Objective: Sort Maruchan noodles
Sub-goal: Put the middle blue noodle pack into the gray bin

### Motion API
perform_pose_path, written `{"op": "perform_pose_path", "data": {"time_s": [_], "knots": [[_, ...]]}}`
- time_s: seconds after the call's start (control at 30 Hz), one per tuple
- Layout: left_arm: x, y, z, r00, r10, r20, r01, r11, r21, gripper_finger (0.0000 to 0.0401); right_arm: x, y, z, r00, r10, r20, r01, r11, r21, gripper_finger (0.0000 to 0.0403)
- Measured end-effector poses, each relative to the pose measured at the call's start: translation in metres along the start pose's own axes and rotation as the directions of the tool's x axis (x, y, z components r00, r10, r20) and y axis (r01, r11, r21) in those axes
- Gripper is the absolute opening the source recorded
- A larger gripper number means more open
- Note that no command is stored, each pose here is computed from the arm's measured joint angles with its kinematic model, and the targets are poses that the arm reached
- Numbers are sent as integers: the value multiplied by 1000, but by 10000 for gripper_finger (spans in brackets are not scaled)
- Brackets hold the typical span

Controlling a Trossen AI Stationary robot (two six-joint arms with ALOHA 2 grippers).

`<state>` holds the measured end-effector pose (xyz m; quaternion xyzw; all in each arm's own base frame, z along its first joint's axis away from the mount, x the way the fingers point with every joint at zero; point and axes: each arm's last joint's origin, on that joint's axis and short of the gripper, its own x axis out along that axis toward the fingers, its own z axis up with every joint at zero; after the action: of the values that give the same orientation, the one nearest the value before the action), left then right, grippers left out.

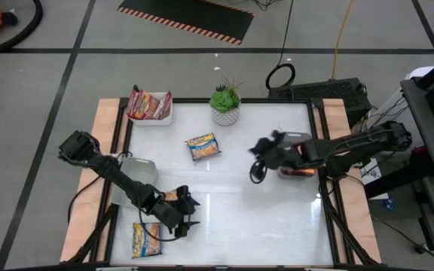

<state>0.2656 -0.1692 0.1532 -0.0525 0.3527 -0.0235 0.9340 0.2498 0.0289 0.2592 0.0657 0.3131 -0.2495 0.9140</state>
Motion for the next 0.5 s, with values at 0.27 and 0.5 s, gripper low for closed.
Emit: {"op": "perform_pose_path", "data": {"time_s": [0.27, 0.5], "knots": [[-7, -19, 10, 996, -67, 57, 65, 997, 40, 326, 8, 54, 23, 907, 284, 312, -222, 950, -218, 0], [-8, -18, 8, 1000, -26, -12, 27, 997, 75, 326, 26, 73, 33, 934, 261, 244, -199, 947, -252, 0]]}}
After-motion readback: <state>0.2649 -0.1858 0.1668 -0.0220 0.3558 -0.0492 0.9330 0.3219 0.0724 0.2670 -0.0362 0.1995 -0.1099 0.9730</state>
